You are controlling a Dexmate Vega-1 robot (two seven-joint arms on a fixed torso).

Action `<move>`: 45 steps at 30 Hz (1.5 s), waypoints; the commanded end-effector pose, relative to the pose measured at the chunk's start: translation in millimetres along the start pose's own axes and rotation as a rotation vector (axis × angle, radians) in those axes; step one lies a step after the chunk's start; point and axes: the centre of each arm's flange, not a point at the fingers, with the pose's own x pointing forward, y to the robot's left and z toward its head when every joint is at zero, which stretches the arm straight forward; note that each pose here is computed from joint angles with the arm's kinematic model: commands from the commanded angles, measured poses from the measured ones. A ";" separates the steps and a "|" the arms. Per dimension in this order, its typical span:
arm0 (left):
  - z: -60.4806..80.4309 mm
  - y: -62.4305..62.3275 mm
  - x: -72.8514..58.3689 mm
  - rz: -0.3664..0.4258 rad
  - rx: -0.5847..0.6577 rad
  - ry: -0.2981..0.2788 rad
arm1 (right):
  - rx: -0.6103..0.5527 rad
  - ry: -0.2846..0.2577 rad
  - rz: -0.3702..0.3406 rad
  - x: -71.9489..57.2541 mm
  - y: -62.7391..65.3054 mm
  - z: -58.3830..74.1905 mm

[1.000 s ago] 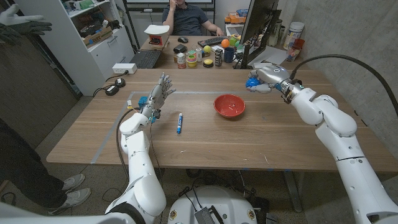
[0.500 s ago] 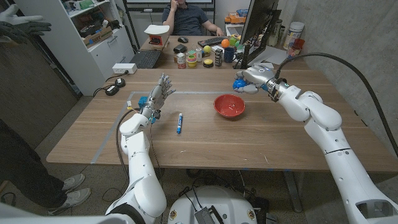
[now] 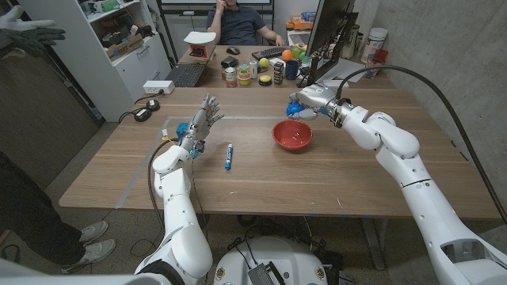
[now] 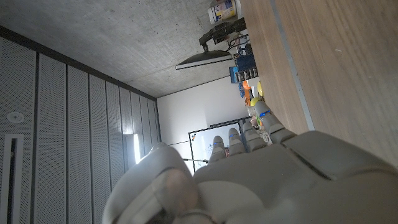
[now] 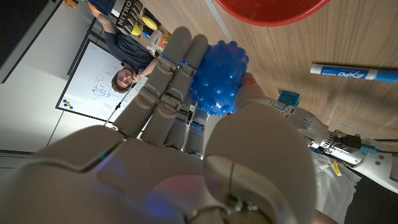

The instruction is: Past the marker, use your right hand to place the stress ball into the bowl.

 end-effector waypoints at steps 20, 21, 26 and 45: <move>-5.2 -1.1 3.8 -0.012 -0.008 0.004 | -0.030 -0.034 0.129 46.2 40.1 4.1; -5.3 -1.1 4.1 -0.013 -0.007 0.005 | -0.031 -0.035 0.133 46.5 41.9 3.9; -6.2 -1.0 6.7 -0.016 -0.006 0.011 | -0.031 -0.040 0.154 47.1 51.1 2.9; -9.3 -0.5 13.3 -0.028 -0.008 0.020 | -0.035 -0.055 0.210 48.4 69.4 4.4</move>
